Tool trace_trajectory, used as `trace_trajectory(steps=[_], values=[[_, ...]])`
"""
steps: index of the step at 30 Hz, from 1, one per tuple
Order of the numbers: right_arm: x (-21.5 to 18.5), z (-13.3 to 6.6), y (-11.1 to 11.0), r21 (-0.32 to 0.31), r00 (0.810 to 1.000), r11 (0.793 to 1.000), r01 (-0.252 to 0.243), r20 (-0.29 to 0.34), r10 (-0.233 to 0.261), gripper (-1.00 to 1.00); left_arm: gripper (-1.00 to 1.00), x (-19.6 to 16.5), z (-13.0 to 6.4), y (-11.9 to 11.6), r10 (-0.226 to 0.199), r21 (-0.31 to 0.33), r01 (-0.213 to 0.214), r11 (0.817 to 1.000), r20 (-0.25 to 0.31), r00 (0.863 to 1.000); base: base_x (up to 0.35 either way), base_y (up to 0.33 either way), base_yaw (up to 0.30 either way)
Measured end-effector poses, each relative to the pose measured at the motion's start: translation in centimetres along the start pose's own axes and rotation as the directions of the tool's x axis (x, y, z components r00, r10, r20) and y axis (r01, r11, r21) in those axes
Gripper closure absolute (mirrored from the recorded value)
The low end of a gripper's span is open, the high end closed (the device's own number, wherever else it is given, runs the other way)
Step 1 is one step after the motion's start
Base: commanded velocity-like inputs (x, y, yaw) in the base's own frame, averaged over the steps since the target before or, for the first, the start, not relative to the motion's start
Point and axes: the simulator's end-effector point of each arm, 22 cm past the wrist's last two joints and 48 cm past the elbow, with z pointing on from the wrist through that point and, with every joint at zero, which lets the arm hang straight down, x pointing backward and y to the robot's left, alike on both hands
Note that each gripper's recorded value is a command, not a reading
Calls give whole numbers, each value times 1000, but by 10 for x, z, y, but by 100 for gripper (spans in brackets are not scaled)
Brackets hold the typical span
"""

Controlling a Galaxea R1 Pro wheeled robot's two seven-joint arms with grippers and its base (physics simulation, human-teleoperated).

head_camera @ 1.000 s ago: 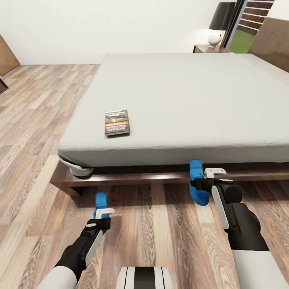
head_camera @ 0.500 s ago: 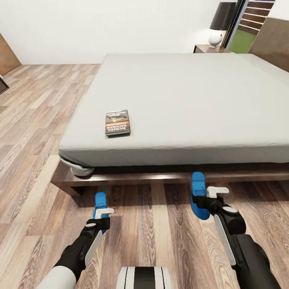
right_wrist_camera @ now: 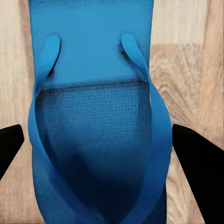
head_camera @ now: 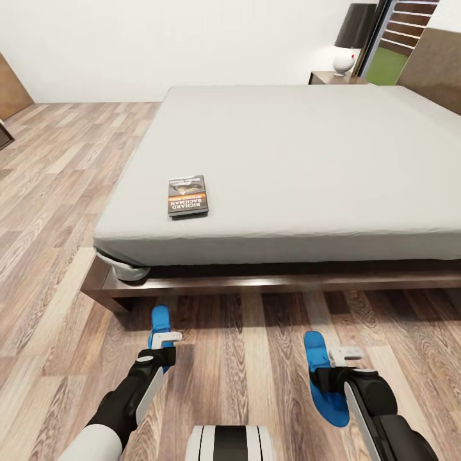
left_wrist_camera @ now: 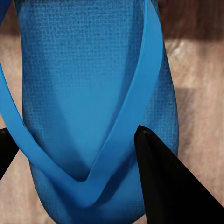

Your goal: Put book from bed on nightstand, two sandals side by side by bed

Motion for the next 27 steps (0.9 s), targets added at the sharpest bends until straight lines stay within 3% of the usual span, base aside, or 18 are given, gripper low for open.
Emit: trace_trajectory(steps=[10, 27], values=[[-10, -1, 3, -19, 999, 1000, -4, 45, 5, 100, 100, -1, 0, -1, 1, 1, -1, 1000, 2, 1000, 3, -2, 0], [-9, 0, 7, -25, 999, 1000, -4, 42, 5, 100, 100, 1, 1, -2, 5, 2, -5, 1000, -2, 1000, 63, -50, 0]])
